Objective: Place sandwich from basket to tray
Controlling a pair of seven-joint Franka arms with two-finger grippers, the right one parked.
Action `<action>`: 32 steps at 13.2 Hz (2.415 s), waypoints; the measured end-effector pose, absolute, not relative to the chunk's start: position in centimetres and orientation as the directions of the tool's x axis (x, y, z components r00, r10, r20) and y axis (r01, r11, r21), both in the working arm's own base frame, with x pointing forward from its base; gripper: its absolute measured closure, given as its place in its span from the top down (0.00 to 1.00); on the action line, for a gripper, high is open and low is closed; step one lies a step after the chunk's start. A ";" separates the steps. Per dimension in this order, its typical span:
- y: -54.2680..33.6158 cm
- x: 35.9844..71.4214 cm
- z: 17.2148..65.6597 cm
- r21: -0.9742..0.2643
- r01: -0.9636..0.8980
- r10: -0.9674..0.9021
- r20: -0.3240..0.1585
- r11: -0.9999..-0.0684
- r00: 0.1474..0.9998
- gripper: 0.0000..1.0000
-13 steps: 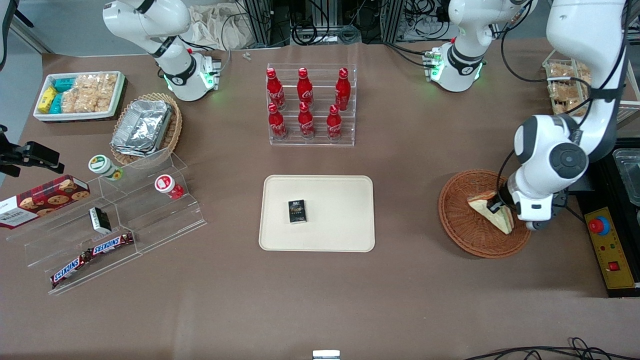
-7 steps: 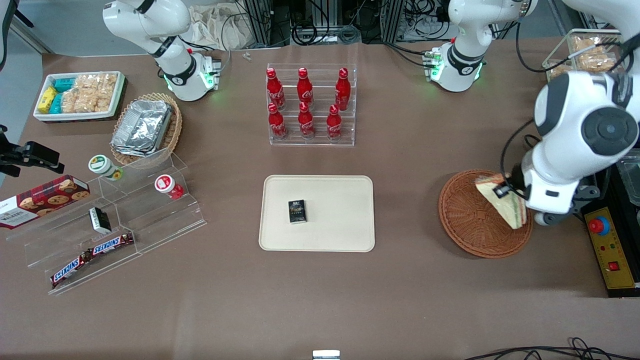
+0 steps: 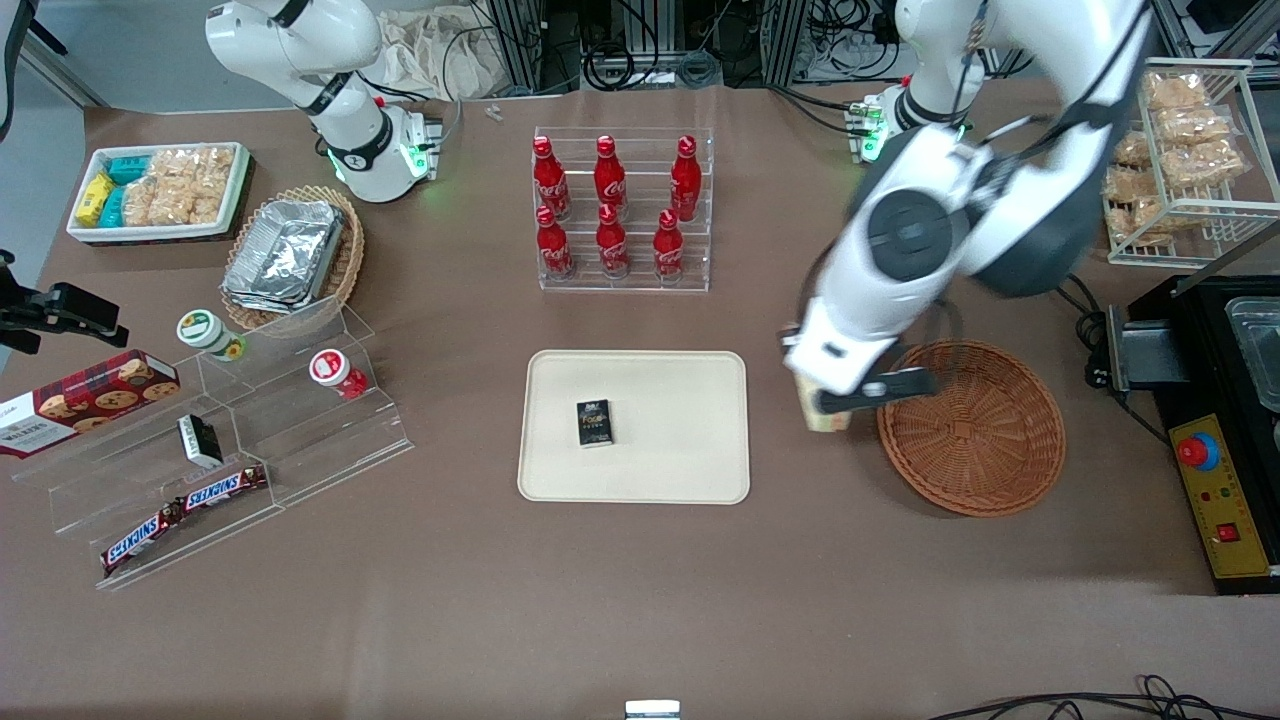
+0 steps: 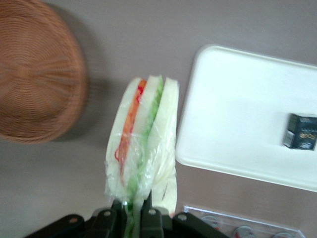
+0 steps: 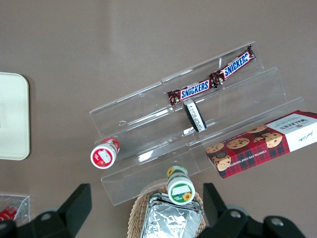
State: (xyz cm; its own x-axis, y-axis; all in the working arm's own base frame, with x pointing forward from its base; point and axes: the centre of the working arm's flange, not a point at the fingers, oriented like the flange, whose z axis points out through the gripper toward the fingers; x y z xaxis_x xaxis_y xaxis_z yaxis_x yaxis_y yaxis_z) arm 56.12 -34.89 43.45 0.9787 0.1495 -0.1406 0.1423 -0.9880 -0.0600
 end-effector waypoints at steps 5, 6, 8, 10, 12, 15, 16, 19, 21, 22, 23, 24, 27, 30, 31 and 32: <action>-41.6 56.8 32.5 -0.027 0.046 0.049 -0.138 -0.999 0.989 0.17; -42.2 56.8 30.6 -0.032 0.029 0.033 -0.133 -0.999 0.991 0.17; -43.4 56.4 27.5 -0.026 0.004 0.007 -0.131 -1.000 0.991 0.17; -43.8 56.2 25.9 -0.026 -0.008 -0.004 -0.136 -1.000 0.991 0.18; -43.5 56.4 25.1 -0.054 -0.026 -0.020 -0.119 -0.998 0.993 0.22; -43.2 56.6 24.3 -0.073 -0.036 -0.028 -0.111 -0.997 0.993 0.39; -43.2 56.7 24.3 -0.071 -0.036 -0.028 -0.107 -0.997 0.994 0.48; -43.5 57.1 25.3 -0.056 -0.030 -0.025 -0.088 -0.998 0.996 0.78; -43.6 57.6 27.7 -0.048 -0.014 -0.012 -0.058 -0.999 0.998 0.98; -43.6 57.6 29.4 -0.051 0.007 0.009 -0.042 -0.999 0.999 1.00; -43.6 57.3 31.6 -0.057 0.030 0.032 -0.023 -0.998 0.999 1.00; -43.6 57.0 34.0 -0.061 0.046 0.047 0.000 -0.997 0.999 1.00; -42.2 54.8 40.6 -0.080 0.079 0.073 0.069 -0.994 0.995 1.00; -37.5 52.5 45.3 -0.089 0.138 0.130 0.088 -0.986 0.988 1.00; -35.7 52.0 46.5 -0.095 0.147 0.138 0.096 -0.985 0.986 1.00; -33.8 51.8 47.6 -0.096 0.152 0.143 0.097 -0.984 0.985 1.00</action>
State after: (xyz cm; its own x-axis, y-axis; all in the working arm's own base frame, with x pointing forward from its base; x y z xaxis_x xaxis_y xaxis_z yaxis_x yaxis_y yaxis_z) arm 51.79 -33.81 47.57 0.9850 0.1425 0.0974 0.1518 -0.9838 -0.0958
